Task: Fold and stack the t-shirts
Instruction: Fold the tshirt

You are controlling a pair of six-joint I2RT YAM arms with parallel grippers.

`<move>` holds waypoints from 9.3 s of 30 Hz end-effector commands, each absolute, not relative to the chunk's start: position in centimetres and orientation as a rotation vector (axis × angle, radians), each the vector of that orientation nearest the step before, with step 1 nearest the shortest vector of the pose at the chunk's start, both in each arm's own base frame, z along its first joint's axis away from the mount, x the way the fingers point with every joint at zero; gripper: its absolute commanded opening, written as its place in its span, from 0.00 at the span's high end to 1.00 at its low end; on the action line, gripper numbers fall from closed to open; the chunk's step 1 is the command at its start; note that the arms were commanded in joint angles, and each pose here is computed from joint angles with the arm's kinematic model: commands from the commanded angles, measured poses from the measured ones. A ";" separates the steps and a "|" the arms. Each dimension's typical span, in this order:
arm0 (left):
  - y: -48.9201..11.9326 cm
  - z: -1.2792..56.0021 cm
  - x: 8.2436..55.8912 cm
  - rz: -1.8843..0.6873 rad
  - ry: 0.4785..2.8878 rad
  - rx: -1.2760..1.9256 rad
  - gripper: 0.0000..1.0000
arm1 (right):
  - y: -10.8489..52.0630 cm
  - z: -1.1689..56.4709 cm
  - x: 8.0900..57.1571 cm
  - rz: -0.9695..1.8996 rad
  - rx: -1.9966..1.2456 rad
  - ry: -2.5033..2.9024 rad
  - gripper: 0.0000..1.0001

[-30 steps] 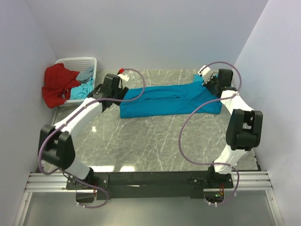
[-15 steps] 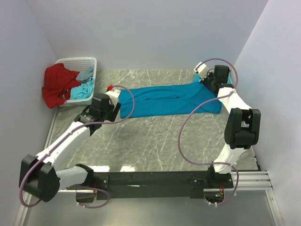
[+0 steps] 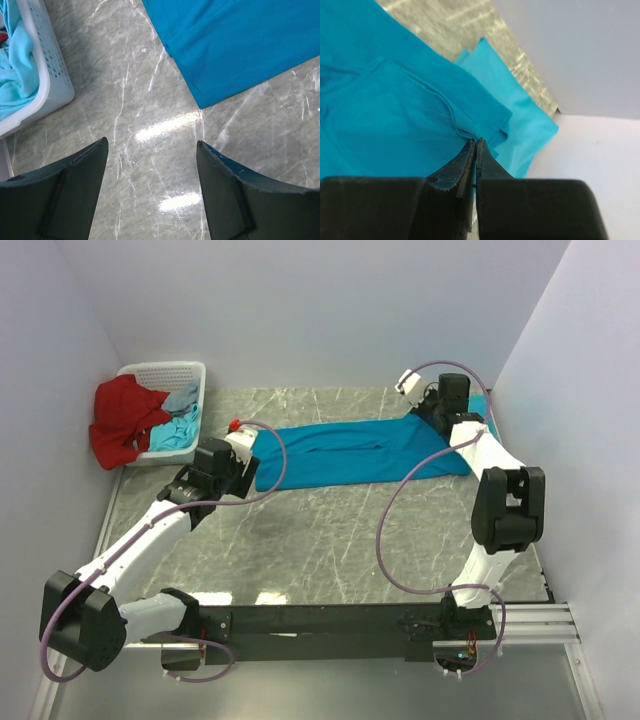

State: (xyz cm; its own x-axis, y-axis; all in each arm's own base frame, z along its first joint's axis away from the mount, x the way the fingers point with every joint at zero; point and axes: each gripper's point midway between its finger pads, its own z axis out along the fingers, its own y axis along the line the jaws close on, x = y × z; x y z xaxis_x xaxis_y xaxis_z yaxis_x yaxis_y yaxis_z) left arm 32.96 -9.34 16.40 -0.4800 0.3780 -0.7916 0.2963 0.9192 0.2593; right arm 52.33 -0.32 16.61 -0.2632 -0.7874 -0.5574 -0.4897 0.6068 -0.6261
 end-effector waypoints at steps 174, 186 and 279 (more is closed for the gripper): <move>-5.1 31.2 29.6 -0.027 1.512 -0.015 0.01 | 38.6 3.7 14.1 0.375 -2.251 1.253 0.98; -10.8 30.2 30.3 -0.273 1.551 0.196 0.01 | 28.3 11.5 23.8 0.420 -1.848 1.578 0.42; -31.5 2.6 49.6 -0.705 2.393 0.664 1.00 | -18.8 5.2 55.0 -0.051 0.268 2.495 1.00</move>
State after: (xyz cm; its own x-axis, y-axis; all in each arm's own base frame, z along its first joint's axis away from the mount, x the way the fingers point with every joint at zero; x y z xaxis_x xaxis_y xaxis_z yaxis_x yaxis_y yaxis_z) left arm 45.90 -37.03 2.84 -0.6725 0.3910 -0.6283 0.7109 0.5774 -0.4015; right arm 54.39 -15.38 2.69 -0.8345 0.1704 -0.5239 0.1278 0.9849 0.1168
